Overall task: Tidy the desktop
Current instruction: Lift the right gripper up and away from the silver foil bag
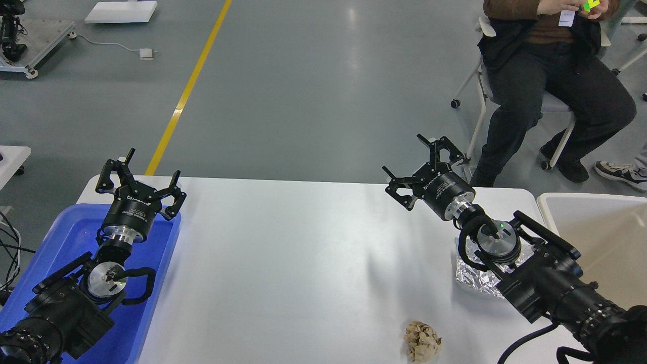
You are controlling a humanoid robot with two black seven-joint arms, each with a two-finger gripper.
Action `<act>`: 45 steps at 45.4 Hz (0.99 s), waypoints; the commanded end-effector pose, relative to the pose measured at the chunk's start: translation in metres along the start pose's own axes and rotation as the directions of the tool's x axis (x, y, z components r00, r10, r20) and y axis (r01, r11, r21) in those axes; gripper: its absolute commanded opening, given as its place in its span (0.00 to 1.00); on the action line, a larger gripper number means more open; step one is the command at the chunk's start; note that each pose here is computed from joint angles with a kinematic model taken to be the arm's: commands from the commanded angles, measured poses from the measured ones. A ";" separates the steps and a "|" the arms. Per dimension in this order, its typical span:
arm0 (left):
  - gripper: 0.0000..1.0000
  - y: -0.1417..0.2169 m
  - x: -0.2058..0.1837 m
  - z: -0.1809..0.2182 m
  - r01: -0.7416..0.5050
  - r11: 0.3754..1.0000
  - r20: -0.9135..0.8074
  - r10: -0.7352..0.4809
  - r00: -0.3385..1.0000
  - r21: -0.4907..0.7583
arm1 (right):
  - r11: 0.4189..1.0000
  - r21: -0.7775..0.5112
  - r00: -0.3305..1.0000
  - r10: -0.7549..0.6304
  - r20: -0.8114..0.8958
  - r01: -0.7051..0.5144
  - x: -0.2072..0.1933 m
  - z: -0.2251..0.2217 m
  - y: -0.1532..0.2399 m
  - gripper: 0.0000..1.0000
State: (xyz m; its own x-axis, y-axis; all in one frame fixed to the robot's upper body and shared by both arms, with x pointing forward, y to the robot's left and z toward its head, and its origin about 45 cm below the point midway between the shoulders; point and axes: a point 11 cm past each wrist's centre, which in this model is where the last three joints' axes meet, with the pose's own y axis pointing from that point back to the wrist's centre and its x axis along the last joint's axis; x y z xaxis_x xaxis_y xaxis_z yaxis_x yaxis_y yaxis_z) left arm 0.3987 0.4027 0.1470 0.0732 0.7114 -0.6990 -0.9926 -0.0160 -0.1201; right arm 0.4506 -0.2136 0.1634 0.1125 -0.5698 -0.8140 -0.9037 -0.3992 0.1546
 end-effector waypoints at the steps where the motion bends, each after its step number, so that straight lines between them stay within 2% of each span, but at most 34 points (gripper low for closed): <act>1: 1.00 0.000 0.000 0.000 0.001 1.000 0.001 -0.001 1.000 -0.001 | 1.000 0.001 1.000 0.016 -0.018 -0.016 0.004 -0.002 0.000 1.00; 18: 1.00 0.000 0.000 0.001 0.000 1.000 0.001 0.000 1.000 -0.001 | 0.999 0.023 0.999 0.044 -0.014 -0.043 0.014 -0.010 0.003 1.00; 29: 1.00 0.000 0.000 0.001 0.000 1.000 0.001 0.000 1.000 -0.001 | 0.997 0.051 0.997 0.064 -0.039 -0.062 0.023 -0.030 0.011 1.00; 36: 1.00 -0.001 -0.001 0.000 0.001 1.000 0.000 -0.001 1.000 -0.001 | 0.996 0.056 0.991 0.078 -0.106 -0.072 0.030 -0.048 0.019 1.00; 45: 1.00 0.000 0.000 0.001 0.000 1.000 0.001 0.000 1.000 -0.001 | 0.998 0.028 0.959 0.064 -0.276 -0.058 0.040 -0.068 0.034 1.00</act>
State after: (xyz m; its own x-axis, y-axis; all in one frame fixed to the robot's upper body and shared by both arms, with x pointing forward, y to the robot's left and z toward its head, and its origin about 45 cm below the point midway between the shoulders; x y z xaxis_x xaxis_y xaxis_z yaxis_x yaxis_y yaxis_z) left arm 0.3987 0.4029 0.1472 0.0732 0.7119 -0.6985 -0.9926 -0.0160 -0.1203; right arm 0.4556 -0.2705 0.1686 0.1100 -0.6804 -0.7245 -0.9264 -0.3343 0.1733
